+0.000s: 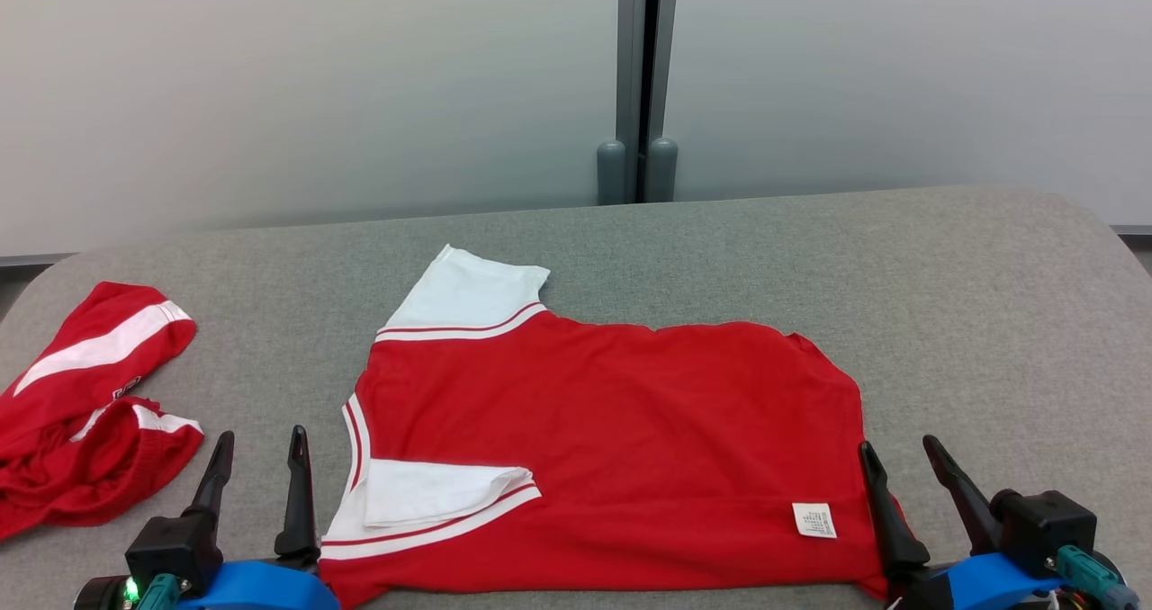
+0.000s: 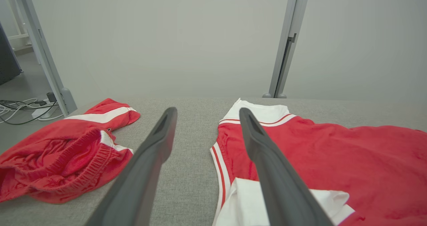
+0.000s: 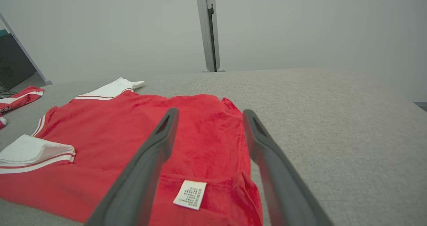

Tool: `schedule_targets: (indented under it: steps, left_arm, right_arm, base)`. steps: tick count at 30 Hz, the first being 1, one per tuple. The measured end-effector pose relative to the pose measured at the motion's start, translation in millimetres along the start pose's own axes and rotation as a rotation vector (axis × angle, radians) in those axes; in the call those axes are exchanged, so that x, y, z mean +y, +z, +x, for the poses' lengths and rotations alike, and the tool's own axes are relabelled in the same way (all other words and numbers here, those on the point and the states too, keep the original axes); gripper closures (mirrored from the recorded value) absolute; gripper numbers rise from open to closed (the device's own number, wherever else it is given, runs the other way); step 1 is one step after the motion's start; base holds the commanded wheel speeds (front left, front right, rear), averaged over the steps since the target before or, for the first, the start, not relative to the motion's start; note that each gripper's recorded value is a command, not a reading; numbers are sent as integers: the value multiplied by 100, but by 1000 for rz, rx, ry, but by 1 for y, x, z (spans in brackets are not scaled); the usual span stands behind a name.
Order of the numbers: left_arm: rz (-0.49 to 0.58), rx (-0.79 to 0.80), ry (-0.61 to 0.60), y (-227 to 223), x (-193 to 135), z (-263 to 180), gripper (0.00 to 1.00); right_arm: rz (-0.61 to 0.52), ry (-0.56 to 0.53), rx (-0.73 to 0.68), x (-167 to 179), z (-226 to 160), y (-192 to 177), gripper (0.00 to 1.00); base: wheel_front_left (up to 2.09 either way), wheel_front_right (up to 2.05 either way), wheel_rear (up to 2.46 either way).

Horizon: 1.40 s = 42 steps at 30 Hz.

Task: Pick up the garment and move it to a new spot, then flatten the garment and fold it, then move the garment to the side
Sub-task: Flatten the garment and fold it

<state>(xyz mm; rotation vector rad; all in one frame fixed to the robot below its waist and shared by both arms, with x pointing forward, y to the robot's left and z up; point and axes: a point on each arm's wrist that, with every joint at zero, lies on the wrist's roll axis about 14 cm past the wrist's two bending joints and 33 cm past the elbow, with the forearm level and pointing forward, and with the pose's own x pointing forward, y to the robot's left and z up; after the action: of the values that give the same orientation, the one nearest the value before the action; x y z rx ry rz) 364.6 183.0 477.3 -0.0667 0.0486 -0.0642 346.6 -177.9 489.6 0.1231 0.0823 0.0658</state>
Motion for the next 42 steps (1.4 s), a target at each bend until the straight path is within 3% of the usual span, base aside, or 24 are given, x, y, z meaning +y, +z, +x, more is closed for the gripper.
schedule_targets:
  steps: [14,20,26,32,42]
  left_arm:
    - [5,-27,-23,13,-2,21,0]
    - [75,-103,-121,56,-14,83,0]
    - [127,-137,-260,94,-45,164,0]
    - [155,-15,-352,68,-72,235,0]
    - [200,382,-368,-58,-71,287,0]
  right_arm:
    - [-16,-16,-24,-7,11,10,0]
    - [-119,-11,-75,-24,51,46,0]
    - [-212,-11,-4,-47,100,56,0]
    - [-247,17,109,-57,141,31,0]
    - [-236,47,173,-63,176,-14,0]
  base:
    - [0,0,0]
    - [0,0,0]
    - [0,0,0]
    - [0,0,0]
    - [0,0,0]
